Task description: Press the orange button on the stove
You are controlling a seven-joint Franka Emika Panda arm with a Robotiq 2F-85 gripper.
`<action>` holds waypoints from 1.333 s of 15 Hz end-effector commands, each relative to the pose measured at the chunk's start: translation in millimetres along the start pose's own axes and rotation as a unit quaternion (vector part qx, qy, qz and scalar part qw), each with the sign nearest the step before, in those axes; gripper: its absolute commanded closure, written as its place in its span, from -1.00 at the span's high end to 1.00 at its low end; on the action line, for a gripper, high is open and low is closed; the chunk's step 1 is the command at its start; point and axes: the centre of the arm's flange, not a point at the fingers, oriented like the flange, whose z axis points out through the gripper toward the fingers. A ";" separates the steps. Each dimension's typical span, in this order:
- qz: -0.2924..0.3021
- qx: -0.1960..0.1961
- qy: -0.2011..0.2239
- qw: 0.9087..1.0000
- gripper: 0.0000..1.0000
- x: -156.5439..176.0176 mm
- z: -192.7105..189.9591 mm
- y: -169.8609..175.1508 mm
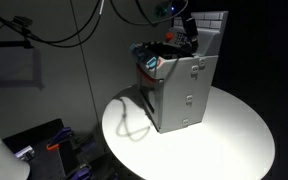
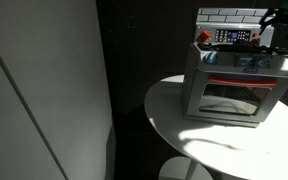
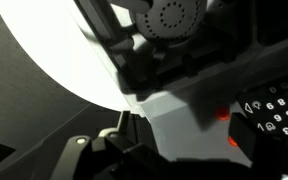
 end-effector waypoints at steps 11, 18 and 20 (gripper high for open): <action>0.009 0.004 0.012 1.000 1.00 11.7 3.5 -6.7; 0.010 0.005 0.015 1.000 1.00 14.8 4.2 -9.8; 0.009 0.005 0.016 1.000 1.00 15.6 5.3 -11.1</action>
